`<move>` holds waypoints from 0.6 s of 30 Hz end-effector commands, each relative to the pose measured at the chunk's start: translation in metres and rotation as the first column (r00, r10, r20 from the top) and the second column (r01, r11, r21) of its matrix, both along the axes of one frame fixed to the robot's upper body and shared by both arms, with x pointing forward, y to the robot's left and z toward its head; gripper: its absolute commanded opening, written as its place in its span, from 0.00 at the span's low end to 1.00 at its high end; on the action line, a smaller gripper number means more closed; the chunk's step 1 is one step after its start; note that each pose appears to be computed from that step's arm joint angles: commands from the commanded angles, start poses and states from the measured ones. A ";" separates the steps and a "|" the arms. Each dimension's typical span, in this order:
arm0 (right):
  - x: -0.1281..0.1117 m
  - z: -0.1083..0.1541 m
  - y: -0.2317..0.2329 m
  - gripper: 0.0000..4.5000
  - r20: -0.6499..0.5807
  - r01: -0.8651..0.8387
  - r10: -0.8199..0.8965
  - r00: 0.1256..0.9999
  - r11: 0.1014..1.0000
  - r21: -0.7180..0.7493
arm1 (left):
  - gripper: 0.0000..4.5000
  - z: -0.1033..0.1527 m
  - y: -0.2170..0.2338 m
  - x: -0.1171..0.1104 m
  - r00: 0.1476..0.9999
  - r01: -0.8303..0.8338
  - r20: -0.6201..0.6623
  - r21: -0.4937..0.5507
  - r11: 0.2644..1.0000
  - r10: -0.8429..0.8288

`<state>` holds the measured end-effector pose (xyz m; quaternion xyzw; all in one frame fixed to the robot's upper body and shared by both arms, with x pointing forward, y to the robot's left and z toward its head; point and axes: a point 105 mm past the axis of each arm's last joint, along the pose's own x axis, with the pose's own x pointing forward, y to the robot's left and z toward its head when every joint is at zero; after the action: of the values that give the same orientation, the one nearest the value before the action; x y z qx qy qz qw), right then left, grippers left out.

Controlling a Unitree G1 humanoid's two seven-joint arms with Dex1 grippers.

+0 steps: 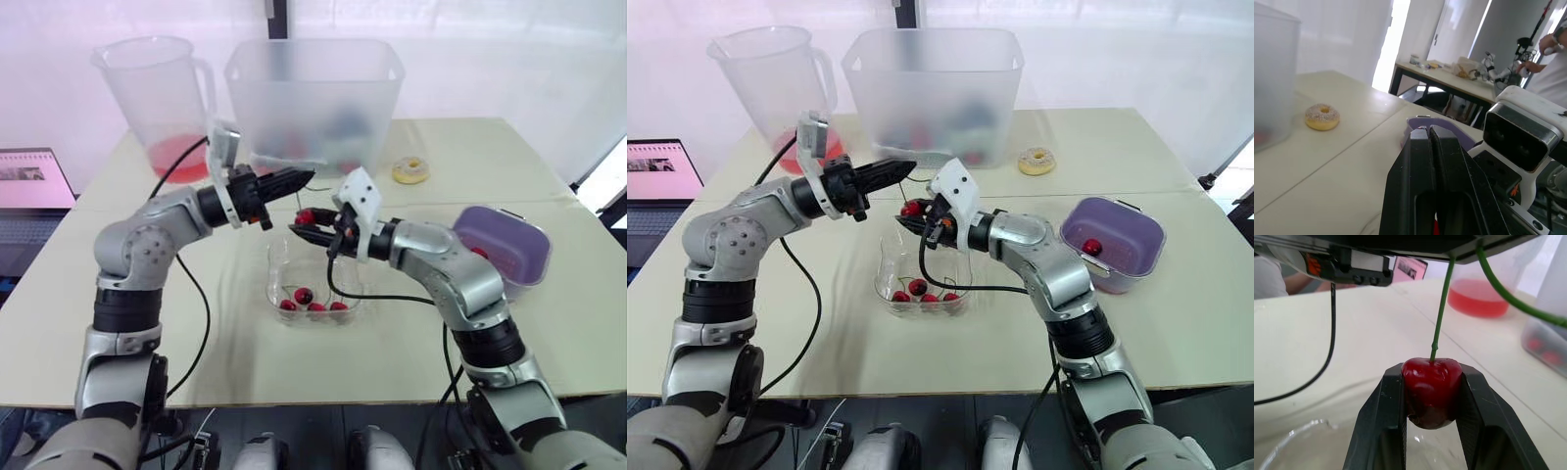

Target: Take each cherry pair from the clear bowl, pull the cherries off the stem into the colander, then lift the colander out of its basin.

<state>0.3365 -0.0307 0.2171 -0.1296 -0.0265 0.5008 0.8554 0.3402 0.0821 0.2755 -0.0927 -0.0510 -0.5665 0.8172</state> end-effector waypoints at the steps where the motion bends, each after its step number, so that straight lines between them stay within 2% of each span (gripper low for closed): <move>1: 0.002 -0.009 -0.006 0.19 -0.050 0.020 -0.021 0.999 1.000 -0.014 | 0.00 0.030 0.008 -0.006 0.993 -0.008 0.113 -0.049 0.999 0.013; 9: 0.002 -0.007 -0.019 0.19 -0.066 0.046 -0.047 0.997 0.999 -0.017 | 0.00 0.030 0.006 -0.006 0.994 -0.007 0.112 -0.055 0.998 0.013; 14: -0.003 0.022 -0.042 0.19 0.004 0.033 -0.032 0.999 0.999 -0.029 | 0.00 0.029 0.011 -0.005 0.994 -0.023 0.107 -0.064 0.998 0.029; 18: 0.010 0.045 -0.124 0.19 0.068 0.171 -0.161 0.985 0.963 -0.207 | 0.00 0.024 0.013 -0.007 0.994 -0.036 0.099 -0.067 0.997 0.043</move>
<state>0.3444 -0.1265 0.2342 -0.2116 0.0419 0.4517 0.8657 0.3385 0.0898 0.2888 -0.0953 -0.0859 -0.5571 0.8205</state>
